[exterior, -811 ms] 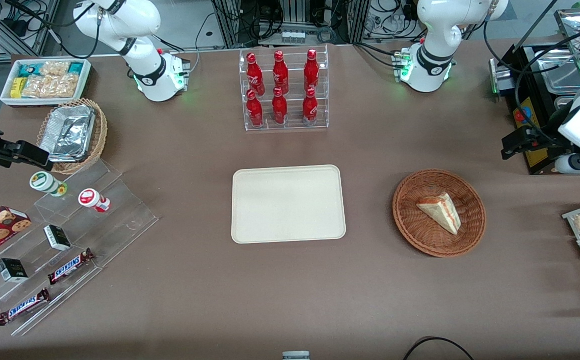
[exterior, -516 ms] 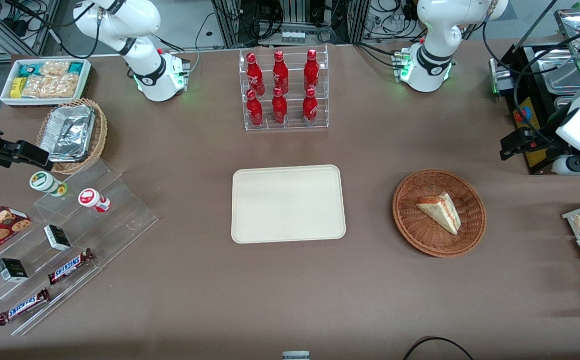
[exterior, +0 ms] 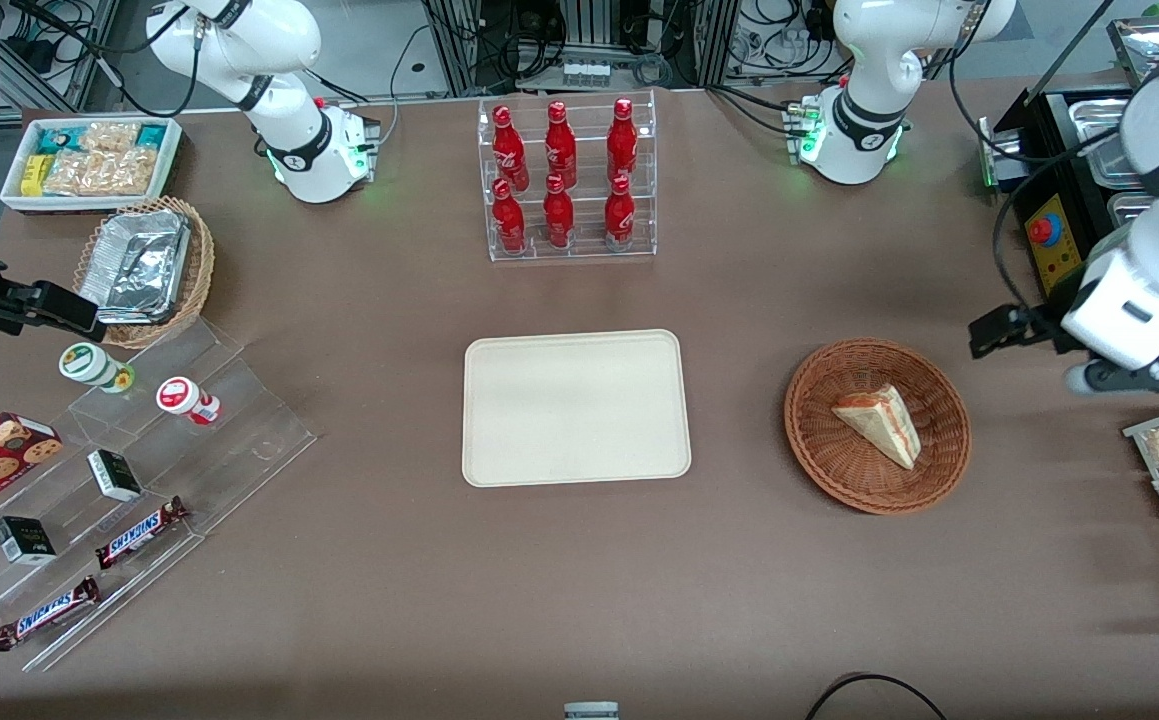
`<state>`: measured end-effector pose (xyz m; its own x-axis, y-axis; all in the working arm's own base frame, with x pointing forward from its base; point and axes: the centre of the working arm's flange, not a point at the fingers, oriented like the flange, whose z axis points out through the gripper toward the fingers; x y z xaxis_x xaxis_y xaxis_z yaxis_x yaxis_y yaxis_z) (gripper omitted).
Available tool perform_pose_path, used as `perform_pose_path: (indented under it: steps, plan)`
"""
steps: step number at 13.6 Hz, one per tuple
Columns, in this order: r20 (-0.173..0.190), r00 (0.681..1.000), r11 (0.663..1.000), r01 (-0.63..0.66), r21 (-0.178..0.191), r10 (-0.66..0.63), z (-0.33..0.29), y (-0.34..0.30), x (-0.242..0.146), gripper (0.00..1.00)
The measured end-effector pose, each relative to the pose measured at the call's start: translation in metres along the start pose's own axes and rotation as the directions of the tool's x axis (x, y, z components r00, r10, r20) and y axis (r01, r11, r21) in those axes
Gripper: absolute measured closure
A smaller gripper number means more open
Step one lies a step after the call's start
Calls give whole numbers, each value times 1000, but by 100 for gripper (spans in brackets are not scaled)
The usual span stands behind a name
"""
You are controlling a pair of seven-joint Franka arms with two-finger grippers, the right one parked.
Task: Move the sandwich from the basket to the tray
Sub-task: 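Lower the left gripper over the basket and grasp the wrapped sandwich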
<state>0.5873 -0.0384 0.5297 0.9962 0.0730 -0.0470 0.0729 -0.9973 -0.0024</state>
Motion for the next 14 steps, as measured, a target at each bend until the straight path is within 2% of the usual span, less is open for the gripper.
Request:
perform_pose_path:
  steps: [4,7,10,14]
  plan:
    - [-52,989,990,138,-15,-138,68,1,5,0]
    - [-69,975,978,209,-26,-210,119,1,-3,0]
    - [-97,942,947,318,-51,-322,157,2,-14,0]
    - [-91,920,924,378,-59,-382,191,18,-28,0]
